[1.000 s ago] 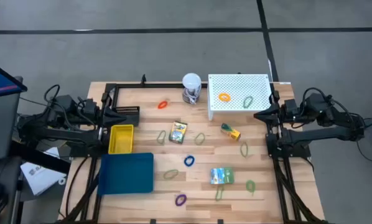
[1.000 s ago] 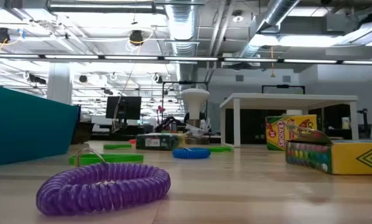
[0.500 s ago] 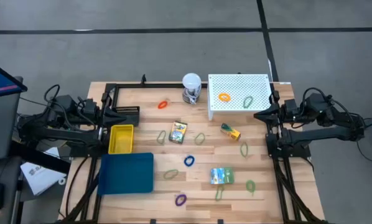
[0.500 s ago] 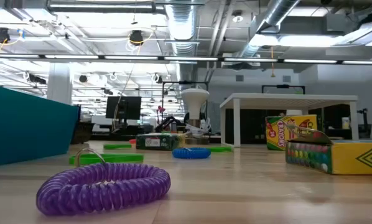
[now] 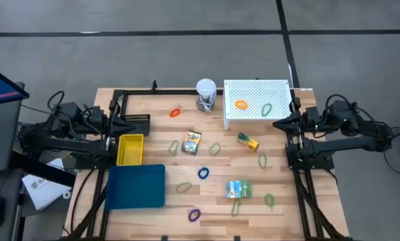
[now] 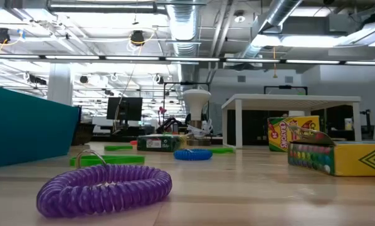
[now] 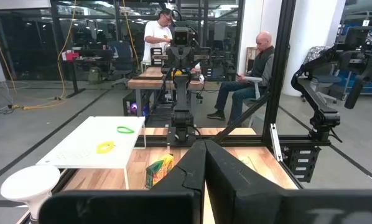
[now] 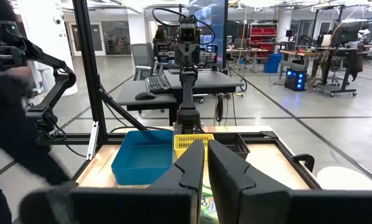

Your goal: Pick & Place Office Desk Supplies

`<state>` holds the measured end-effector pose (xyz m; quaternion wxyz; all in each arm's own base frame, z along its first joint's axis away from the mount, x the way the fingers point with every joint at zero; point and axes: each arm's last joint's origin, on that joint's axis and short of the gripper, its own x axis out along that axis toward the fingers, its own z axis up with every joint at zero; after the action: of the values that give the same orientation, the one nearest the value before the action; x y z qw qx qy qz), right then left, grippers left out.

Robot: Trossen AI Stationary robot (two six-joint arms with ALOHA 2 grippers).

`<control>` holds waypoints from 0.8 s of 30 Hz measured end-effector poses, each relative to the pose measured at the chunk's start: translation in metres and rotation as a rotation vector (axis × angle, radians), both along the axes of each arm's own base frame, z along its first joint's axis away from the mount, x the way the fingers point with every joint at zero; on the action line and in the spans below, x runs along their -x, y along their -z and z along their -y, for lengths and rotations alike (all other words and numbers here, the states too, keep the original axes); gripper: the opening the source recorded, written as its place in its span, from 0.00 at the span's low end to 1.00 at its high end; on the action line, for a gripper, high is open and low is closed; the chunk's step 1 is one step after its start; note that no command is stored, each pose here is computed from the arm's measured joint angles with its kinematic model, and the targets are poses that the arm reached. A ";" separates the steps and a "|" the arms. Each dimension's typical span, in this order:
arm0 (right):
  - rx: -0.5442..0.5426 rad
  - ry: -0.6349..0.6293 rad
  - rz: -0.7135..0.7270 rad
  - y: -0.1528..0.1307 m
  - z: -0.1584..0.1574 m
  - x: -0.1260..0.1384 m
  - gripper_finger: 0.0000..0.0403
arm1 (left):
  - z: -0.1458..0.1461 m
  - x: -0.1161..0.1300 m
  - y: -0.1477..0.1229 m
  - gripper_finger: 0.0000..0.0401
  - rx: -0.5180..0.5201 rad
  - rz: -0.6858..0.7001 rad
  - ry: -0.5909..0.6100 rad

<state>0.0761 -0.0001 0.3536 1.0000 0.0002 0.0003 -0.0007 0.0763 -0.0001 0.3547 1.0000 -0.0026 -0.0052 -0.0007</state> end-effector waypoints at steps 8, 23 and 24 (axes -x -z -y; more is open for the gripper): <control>0.000 0.000 0.000 0.000 0.000 0.000 0.05 | -0.001 -0.004 -0.005 0.00 0.014 0.059 -0.028; 0.000 0.000 -0.004 0.000 0.000 0.000 0.05 | -0.001 -0.054 0.002 0.00 0.512 -0.014 -0.030; 0.000 0.000 -0.004 0.000 0.000 0.000 0.05 | 0.000 -0.058 0.004 0.00 0.560 -0.038 0.004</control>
<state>0.0761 -0.0001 0.3532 1.0000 0.0002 0.0023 -0.0008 0.1340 -0.0004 0.3510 0.9603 -0.2787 0.0137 -0.0014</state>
